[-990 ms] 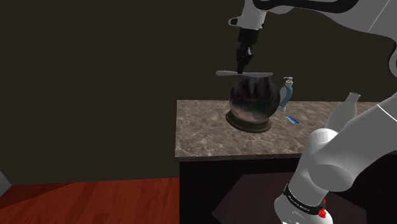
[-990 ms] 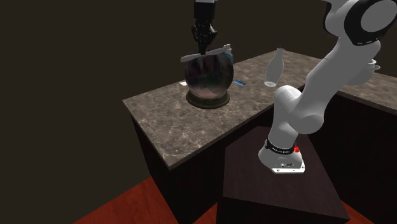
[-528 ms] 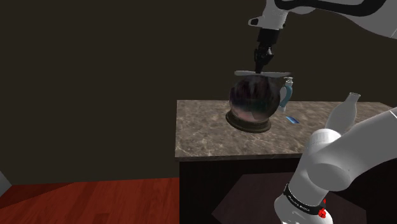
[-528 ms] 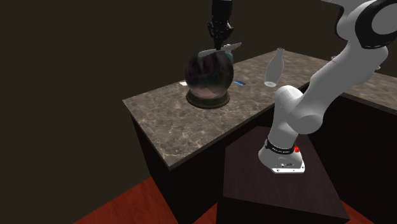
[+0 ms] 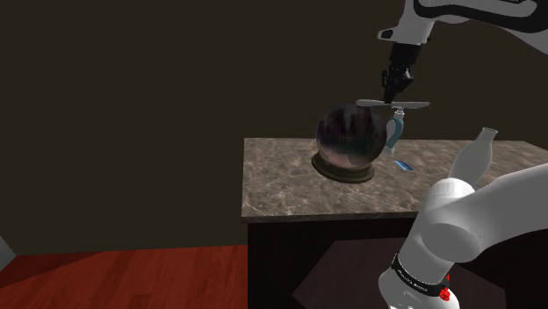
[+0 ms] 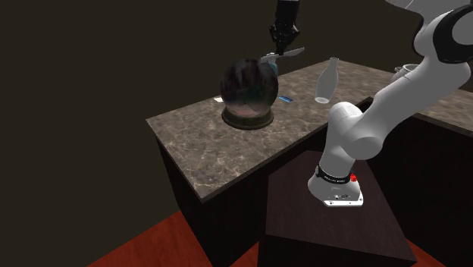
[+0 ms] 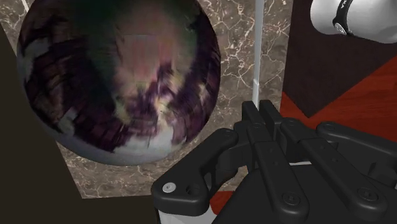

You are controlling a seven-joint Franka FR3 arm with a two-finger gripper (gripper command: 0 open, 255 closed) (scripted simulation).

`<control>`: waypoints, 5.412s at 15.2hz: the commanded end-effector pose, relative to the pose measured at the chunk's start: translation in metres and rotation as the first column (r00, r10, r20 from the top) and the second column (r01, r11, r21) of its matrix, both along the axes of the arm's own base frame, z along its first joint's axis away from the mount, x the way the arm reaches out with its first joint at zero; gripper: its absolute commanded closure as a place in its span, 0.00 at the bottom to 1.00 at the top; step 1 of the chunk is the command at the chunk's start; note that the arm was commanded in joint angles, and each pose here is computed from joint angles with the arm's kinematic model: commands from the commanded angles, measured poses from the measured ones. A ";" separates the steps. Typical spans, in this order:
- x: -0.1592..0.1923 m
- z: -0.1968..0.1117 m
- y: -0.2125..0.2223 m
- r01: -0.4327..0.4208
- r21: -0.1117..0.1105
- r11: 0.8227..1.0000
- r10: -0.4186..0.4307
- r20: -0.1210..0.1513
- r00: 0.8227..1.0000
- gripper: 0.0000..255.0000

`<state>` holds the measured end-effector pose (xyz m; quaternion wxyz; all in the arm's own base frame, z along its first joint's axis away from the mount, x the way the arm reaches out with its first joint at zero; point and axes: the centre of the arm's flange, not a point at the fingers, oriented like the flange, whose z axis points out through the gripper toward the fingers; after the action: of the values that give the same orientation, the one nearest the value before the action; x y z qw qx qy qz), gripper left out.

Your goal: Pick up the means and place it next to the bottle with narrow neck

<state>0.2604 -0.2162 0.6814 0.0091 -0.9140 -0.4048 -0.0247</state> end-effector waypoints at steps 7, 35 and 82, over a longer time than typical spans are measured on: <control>-0.073 0.001 -0.072 -0.001 0.000 1.000 0.001 -0.001 1.000 1.00; -0.145 -0.104 -0.145 -0.001 0.000 1.000 0.001 -0.001 1.000 1.00; -0.145 -0.312 -0.145 -0.001 0.000 1.000 0.001 -0.001 1.000 1.00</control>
<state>0.1157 -0.3617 0.3692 0.0092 -0.9138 -0.4054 -0.0244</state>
